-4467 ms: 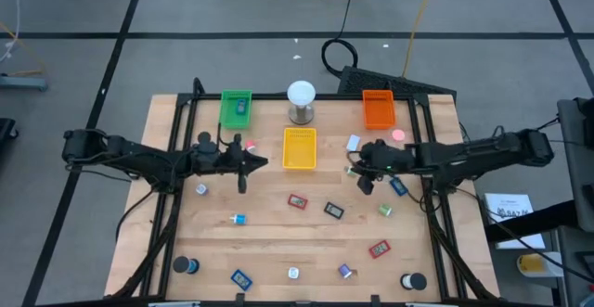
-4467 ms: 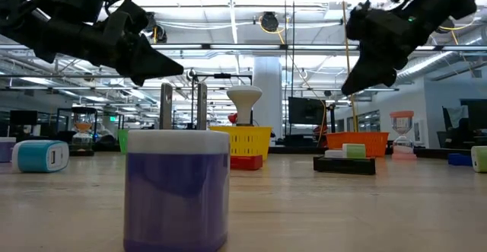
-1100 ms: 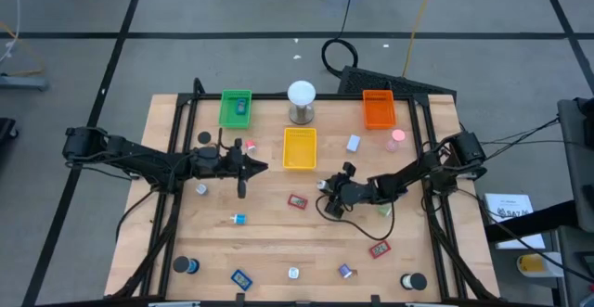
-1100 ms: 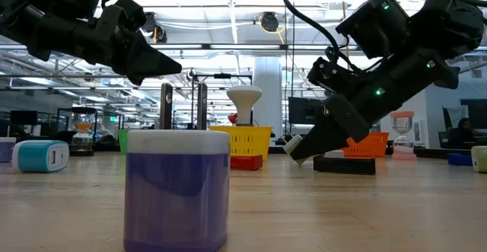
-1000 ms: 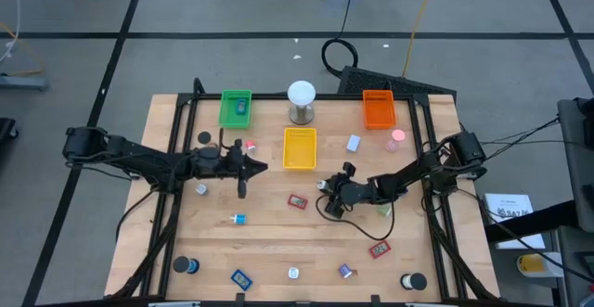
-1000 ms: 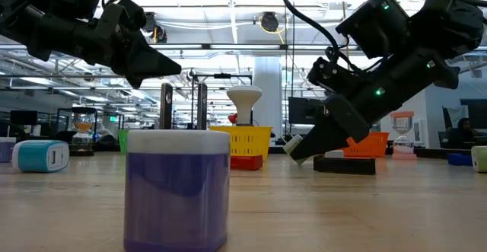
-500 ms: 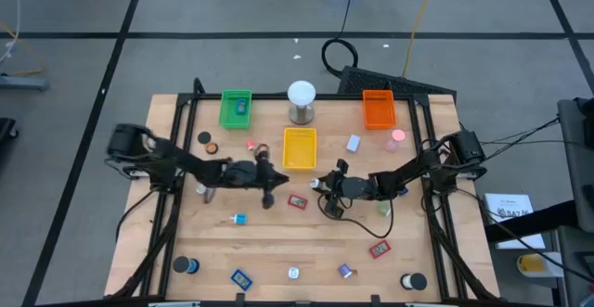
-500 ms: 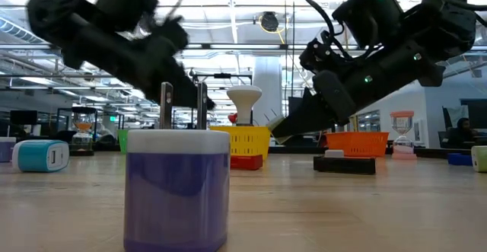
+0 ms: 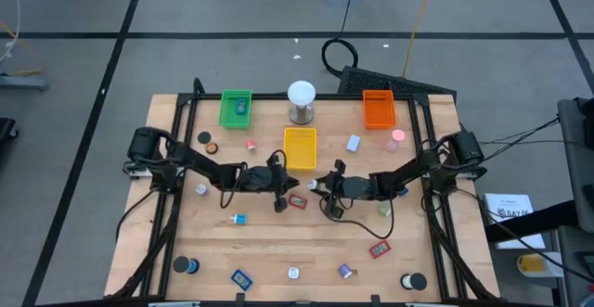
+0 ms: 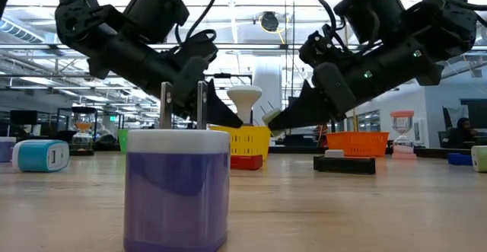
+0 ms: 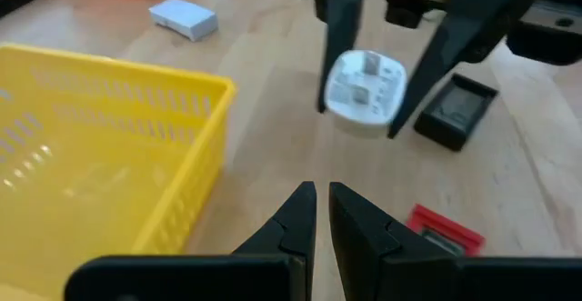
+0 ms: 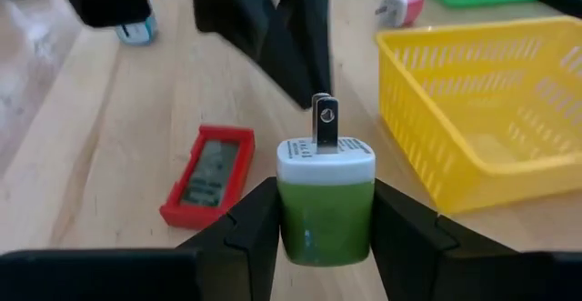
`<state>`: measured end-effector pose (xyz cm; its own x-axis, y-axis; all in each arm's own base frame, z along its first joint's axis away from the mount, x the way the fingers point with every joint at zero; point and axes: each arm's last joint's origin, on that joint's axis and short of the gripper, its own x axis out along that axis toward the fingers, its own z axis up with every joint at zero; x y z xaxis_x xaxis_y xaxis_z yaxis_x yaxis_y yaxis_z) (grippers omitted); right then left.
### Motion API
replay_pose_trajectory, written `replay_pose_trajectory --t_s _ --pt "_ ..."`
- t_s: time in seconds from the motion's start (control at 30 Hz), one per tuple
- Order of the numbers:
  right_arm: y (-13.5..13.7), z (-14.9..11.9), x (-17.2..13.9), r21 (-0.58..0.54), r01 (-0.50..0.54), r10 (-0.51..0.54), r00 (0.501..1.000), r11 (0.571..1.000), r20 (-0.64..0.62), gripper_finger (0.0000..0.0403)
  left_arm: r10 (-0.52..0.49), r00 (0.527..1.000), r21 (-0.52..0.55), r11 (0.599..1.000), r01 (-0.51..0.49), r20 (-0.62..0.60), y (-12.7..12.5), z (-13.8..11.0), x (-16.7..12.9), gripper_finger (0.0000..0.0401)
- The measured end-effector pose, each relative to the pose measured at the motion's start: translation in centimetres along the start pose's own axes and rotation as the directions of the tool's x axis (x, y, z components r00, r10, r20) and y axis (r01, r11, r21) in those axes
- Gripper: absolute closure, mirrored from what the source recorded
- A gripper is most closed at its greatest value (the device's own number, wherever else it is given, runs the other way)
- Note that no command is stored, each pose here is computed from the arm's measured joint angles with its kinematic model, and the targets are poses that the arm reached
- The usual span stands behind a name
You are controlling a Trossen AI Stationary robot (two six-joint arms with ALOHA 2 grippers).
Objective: Pick & Place Office items
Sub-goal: Put the top green charger adapter into the yellow bin
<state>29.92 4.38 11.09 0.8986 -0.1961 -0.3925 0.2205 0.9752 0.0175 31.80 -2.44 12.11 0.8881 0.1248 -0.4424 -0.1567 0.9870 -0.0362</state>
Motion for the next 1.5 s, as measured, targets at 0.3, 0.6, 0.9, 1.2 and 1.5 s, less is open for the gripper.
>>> replay_pose_trajectory --t_s 0.3,0.6,0.9,1.2,1.5 --pt "-0.2 -1.8 2.0 0.007 -0.049 0.049 0.999 0.999 0.014 0.027 -0.015 1.0 -0.006 1.0 0.015 -0.015 -0.9 -0.3 -0.2 0.0364" --pt "-0.4 -1.8 2.4 0.023 -0.05 0.049 0.999 0.999 0.012 0.0259 0.006 1.0 -0.017 1.0 -0.006 -0.018 -0.9 -0.5 -0.1 0.0364" --pt "-0.4 -1.9 2.4 0.02 -0.048 0.048 0.999 0.999 0.001 0.0259 0.015 1.0 -0.001 1.0 -0.015 -0.021 -1.2 -0.5 1.7 0.0364" --pt "-0.3 -2.0 2.4 0.031 -0.069 0.07 0.997 0.997 -0.014 0.0258 0.037 0.999 0.001 0.999 -0.037 -0.016 -1.2 -0.3 1.7 0.0364" --pt "-0.3 -2.1 2.4 0.03 -0.068 0.068 0.998 0.997 -0.017 0.0248 0.036 0.999 0.002 0.999 -0.036 -0.012 -1.2 -0.3 1.7 0.0364"
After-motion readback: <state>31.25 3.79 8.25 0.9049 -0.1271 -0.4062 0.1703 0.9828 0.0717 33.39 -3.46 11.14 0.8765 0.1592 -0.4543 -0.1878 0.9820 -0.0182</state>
